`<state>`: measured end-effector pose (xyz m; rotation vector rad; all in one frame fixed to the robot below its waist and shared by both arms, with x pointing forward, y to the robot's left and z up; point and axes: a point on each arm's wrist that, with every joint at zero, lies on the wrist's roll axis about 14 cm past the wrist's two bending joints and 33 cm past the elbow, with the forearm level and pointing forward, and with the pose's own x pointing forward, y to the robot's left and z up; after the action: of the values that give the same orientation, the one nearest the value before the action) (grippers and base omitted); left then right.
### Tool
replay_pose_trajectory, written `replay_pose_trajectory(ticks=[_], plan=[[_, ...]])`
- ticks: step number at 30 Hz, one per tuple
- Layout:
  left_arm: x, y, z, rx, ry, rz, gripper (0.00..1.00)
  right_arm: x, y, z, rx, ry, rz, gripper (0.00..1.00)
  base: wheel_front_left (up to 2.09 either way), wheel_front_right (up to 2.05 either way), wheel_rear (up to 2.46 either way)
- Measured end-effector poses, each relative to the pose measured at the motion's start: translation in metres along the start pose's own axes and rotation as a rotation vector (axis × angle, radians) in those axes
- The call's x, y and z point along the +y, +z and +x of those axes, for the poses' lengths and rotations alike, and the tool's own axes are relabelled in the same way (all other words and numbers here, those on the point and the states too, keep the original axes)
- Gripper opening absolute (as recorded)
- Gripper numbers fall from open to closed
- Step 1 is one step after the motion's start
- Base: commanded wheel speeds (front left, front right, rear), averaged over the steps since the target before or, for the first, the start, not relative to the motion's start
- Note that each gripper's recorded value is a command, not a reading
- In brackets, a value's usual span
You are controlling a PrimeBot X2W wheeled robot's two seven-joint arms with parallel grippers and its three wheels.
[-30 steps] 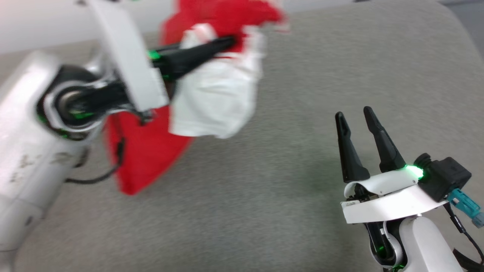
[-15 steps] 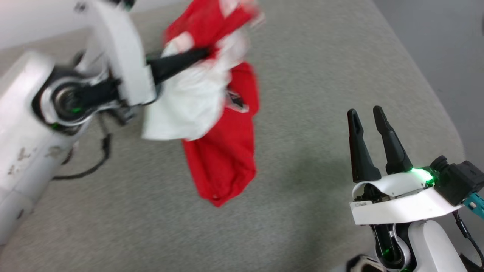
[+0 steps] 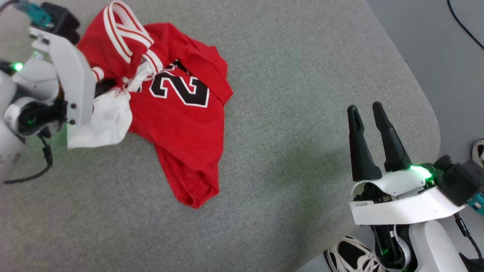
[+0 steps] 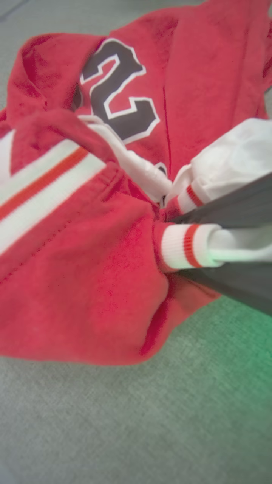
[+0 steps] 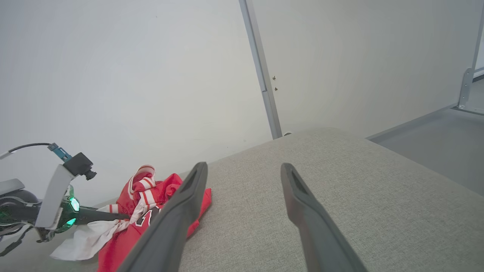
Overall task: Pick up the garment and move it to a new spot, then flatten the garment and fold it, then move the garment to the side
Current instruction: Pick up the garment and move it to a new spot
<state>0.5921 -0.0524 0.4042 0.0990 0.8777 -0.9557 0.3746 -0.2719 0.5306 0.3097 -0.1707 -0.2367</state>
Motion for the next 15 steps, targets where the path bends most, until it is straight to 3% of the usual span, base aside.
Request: replay_pose_trajectory(ticks=[10, 11, 12, 13, 15], plan=[[0.003, -0.016, 0.027, 0.059, 0.002, 0.163, 0.00, 0.000, -0.012, 0.007, 0.030, 0.000, -0.010, 1.00, 0.00, 0.00, 0.00], [0.003, -0.016, 0.027, 0.050, 0.000, 0.163, 0.06, 0.001, -0.013, 0.007, 0.034, 0.001, -0.010, 1.00, 0.00, 0.00, 0.00], [0.003, -0.015, 0.027, 0.040, -0.002, 0.164, 0.18, 0.002, -0.014, 0.007, 0.038, 0.004, -0.011, 1.00, 0.00, 0.00, 0.00], [0.002, -0.014, 0.026, 0.031, -0.004, 0.173, 0.40, 0.003, -0.015, 0.006, 0.039, 0.009, -0.018, 1.00, 0.00, 0.00, 0.00], [0.000, -0.010, 0.024, -0.003, -0.001, 0.194, 1.00, 0.004, -0.014, 0.007, 0.038, 0.015, -0.026, 1.00, 0.00, 0.00, 0.00]])
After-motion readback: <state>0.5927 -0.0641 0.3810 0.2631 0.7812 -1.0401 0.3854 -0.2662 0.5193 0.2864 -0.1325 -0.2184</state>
